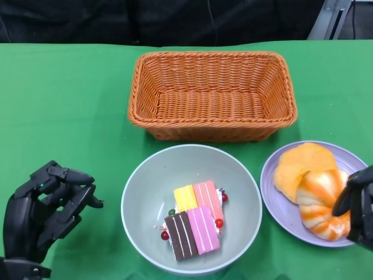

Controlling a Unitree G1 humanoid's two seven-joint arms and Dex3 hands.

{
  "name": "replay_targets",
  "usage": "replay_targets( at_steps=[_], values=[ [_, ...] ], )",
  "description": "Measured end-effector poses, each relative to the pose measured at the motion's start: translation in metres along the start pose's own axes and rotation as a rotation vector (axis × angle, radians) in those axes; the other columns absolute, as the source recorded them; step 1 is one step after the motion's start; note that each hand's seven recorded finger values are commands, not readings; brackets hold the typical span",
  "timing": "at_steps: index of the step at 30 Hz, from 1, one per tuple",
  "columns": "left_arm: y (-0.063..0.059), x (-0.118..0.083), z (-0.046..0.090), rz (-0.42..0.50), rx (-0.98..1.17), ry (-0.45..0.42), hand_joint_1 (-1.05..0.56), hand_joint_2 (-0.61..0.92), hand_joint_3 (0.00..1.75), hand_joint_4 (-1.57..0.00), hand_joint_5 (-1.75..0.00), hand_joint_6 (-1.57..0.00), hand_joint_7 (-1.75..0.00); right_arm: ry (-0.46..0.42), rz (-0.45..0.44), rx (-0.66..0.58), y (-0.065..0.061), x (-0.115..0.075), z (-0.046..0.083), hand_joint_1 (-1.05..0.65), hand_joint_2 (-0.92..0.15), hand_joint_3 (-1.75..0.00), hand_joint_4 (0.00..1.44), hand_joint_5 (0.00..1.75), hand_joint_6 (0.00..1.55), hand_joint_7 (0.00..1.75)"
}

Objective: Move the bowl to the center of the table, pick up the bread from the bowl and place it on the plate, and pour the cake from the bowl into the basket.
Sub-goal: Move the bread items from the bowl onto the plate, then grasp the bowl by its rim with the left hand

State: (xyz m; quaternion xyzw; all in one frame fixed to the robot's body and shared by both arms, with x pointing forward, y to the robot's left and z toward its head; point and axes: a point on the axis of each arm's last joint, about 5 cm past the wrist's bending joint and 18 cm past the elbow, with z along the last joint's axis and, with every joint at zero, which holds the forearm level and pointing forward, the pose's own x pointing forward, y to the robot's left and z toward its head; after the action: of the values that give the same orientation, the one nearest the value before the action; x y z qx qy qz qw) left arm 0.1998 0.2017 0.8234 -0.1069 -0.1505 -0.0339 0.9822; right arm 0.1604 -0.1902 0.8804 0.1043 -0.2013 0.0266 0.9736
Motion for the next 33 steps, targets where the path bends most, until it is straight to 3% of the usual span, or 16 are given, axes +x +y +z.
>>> replay_targets(
  at_steps=[12,20,29,33],
  values=[
    [-0.001,0.001,-0.001,-0.018,0.006,0.01,-0.21,0.92,0.3,-0.77,-1.39,-0.85,-1.09,0.028,0.133,-0.049,0.011,0.009,-0.006,-0.01,-0.42,-1.36,0.88,1.63,0.78,1.42],
    [-0.001,-0.001,-0.002,-0.033,0.002,0.02,-0.21,0.92,0.3,-0.78,-1.38,-0.85,-1.09,0.048,0.221,-0.067,0.012,0.023,-0.015,-0.02,-0.47,-1.26,0.77,1.68,0.68,1.47],
    [0.0,-0.001,-0.001,-0.043,0.02,0.002,-0.21,0.92,0.31,-0.75,-1.37,-0.84,-1.08,0.075,0.235,-0.064,0.013,0.025,-0.021,-0.04,-0.47,-1.29,0.76,1.71,0.68,1.46],
    [0.002,0.0,0.002,-0.062,0.048,-0.015,-0.22,0.92,0.29,-0.77,-1.25,-0.88,-0.88,0.071,0.246,-0.061,0.014,0.025,-0.021,-0.04,-0.45,-1.31,0.76,1.71,0.67,1.47]
  ],
)
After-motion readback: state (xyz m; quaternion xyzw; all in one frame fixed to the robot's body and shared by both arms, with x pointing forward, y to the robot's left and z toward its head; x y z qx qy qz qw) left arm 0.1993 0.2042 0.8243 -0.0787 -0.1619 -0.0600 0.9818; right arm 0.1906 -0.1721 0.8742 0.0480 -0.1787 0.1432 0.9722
